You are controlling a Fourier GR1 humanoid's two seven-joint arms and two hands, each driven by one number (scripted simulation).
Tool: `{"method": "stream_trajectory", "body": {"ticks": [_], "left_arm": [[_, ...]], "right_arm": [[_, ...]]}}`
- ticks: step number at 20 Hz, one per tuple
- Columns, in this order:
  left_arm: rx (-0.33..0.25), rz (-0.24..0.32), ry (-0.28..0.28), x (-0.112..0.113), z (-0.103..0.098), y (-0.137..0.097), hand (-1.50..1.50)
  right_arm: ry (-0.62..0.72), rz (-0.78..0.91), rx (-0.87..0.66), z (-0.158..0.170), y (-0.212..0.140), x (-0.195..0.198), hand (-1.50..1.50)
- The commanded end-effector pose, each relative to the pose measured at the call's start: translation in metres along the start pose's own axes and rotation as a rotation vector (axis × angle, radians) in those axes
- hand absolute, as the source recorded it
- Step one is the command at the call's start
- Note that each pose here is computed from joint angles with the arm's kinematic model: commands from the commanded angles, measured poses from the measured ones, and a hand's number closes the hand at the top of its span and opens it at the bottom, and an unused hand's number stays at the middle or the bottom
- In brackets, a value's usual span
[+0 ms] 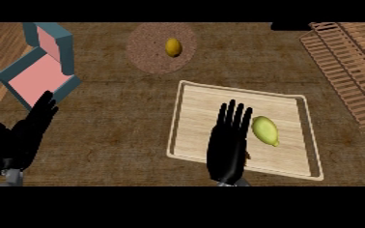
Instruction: Pick the sweet potato from the tray and place it in the tiered shelf
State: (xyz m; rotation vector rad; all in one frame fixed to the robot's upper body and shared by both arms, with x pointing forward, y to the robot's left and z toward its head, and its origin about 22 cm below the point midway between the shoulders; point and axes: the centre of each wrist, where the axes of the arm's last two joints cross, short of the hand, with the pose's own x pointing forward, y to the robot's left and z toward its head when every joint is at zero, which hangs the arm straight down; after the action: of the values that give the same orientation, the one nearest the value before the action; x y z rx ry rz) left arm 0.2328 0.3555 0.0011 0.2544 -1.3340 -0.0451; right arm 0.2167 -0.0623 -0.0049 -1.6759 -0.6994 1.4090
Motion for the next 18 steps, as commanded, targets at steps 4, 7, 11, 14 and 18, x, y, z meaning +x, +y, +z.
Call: {"method": "stream_trajectory", "body": {"ticks": [4,7,11,14,18], "left_arm": [[-0.020,0.000,0.004,0.004,0.000,-0.012,0.00],[0.002,-0.013,-0.008,0.000,0.011,-0.013,0.00],[-0.001,0.005,0.003,-0.002,0.009,-0.010,0.00],[0.004,0.007,0.001,0.001,-0.003,0.006,0.00],[0.011,0.003,0.002,0.007,-0.018,-0.003,0.00]], "right_arm": [[0.060,-0.007,0.024,-0.010,0.022,0.002,-1.50],[0.054,-0.011,0.076,-0.044,0.020,-0.020,1.50],[0.004,-0.033,0.030,-0.036,0.040,-0.007,1.50],[0.001,0.038,0.030,-0.034,0.022,-0.004,1.50],[-0.015,0.052,-0.049,-0.020,0.036,-0.001,1.50]]}}
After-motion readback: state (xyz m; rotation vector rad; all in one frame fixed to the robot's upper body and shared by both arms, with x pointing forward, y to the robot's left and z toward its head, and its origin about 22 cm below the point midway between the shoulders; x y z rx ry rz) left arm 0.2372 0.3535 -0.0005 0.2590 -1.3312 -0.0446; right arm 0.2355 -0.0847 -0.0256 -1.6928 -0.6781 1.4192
